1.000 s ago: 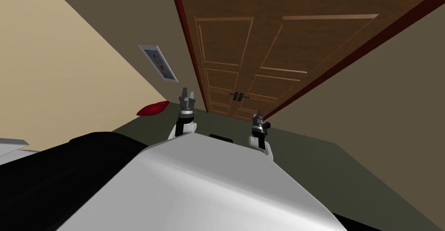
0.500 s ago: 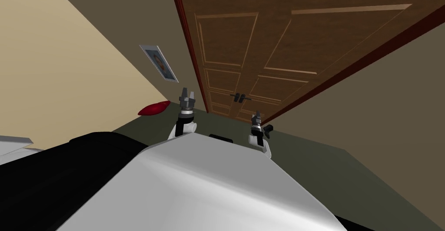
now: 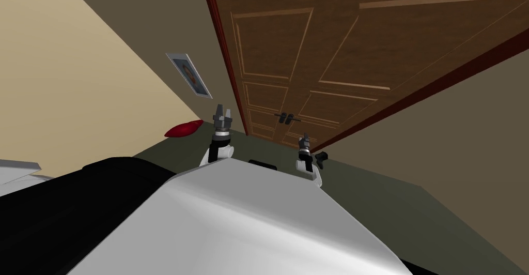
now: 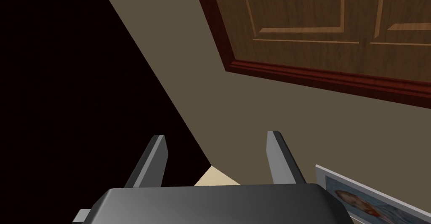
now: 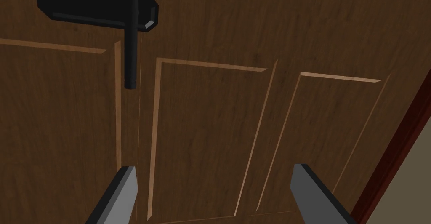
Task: Pull the door open
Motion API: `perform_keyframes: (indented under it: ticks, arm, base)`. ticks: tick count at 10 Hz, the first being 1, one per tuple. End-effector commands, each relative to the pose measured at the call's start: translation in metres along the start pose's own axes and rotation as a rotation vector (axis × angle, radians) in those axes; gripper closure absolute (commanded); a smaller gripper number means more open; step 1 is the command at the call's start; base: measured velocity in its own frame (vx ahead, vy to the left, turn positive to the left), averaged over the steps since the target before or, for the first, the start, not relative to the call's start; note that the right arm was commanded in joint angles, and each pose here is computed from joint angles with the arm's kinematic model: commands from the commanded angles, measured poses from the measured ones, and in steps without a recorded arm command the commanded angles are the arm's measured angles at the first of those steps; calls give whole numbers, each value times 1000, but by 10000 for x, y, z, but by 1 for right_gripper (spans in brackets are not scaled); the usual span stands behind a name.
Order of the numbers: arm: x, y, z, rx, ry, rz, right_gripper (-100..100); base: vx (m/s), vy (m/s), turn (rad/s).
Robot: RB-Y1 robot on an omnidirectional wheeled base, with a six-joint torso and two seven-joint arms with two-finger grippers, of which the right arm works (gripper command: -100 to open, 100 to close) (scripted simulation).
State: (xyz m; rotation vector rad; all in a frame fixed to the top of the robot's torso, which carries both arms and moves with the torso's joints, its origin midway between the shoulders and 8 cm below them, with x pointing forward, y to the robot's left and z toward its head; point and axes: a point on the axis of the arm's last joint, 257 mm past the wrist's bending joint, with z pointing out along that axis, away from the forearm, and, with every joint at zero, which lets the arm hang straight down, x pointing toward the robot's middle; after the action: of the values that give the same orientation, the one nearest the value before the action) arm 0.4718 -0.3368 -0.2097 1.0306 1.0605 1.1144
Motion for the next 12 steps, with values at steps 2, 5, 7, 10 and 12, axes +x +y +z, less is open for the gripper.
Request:
perform_keyframes:
  ticks: [2, 5, 7, 10, 12]
  arm:
    - [-37, -167, 41, 32, -4, 18, -100]
    - [-80, -333, 84, 65, -9, 38, -100]
    - [-108, -435, 108, 86, -13, 51, -100]
    - [-158, -613, 148, 123, -21, 74, -100]
    - [-189, -721, 170, 146, -27, 89, -100]
  base:
    - [96, -3, 48]
    - [100, -3, 40]
    - [98, -3, 39]
    - [123, -11, 50]
    - [136, -20, 38]
